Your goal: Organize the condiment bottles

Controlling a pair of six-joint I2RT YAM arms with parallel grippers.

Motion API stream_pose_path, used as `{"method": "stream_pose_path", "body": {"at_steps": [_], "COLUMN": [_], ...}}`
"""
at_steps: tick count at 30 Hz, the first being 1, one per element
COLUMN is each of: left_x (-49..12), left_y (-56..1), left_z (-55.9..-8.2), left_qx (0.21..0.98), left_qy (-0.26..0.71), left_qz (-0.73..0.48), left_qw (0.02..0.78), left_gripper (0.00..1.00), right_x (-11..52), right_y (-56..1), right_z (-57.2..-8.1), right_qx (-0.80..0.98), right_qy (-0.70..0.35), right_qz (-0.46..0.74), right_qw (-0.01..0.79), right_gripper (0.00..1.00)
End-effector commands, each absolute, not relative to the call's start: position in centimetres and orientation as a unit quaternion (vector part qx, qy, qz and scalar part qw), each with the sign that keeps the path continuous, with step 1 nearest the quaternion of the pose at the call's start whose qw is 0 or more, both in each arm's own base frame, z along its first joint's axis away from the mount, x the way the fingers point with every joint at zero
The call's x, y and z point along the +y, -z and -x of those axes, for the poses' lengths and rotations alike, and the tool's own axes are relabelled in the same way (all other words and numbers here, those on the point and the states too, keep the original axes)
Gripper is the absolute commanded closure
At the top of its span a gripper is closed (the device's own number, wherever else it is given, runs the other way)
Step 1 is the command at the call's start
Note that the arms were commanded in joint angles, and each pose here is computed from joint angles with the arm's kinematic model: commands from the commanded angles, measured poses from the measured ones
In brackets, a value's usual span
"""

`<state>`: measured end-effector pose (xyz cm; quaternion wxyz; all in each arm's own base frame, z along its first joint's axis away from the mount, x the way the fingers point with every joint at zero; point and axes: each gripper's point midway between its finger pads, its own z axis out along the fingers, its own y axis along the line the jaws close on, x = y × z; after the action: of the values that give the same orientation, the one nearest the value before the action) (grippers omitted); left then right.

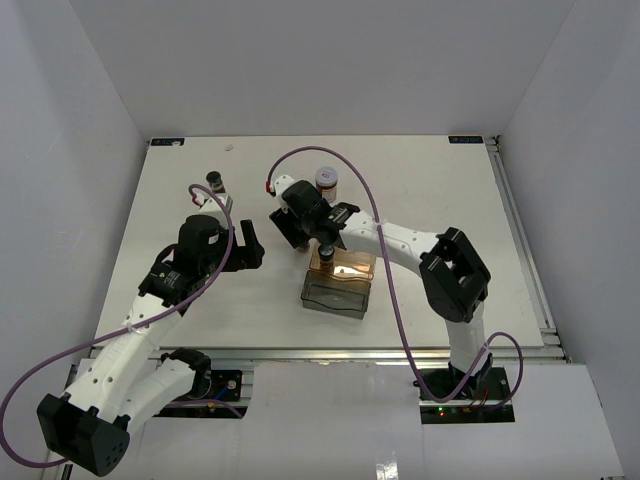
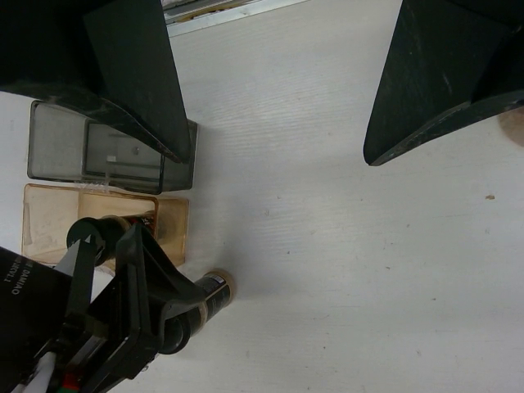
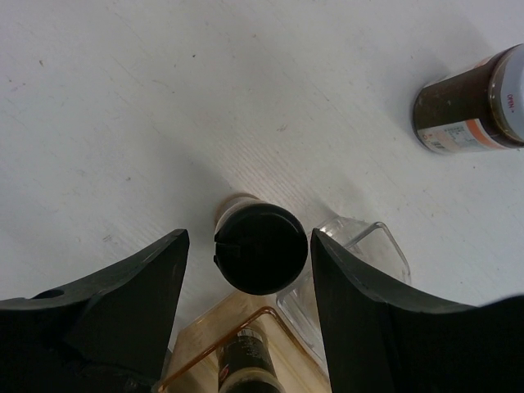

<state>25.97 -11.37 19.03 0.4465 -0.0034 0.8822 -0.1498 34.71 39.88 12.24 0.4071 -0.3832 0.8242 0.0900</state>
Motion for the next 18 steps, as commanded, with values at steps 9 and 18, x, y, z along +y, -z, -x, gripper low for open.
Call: {"method": "stream_pose_path", "body": {"at_steps": [9, 18], "left_x": [-11.0, -11.1], "left_y": [-19.9, -20.0], "left_z": [-26.2, -26.3], "left_qx": [0.874, 0.874], "left_qy": [0.147, 0.148], "left_qz": [0.005, 0.005], "left_qw": [0.463, 0.463], "left_gripper": [0.02, 0.02], "right_x": [40.7, 40.0], "right_y": [-11.8, -13.2], "right_z": [-35.2, -35.3], "right_qx": [0.825, 0.823], "right_qy": [-0.097, -0.092], "right_qz": [0.375, 0.37], "right_qw": [0.412, 0.421], "right_gripper": [0.39, 0.76]}}
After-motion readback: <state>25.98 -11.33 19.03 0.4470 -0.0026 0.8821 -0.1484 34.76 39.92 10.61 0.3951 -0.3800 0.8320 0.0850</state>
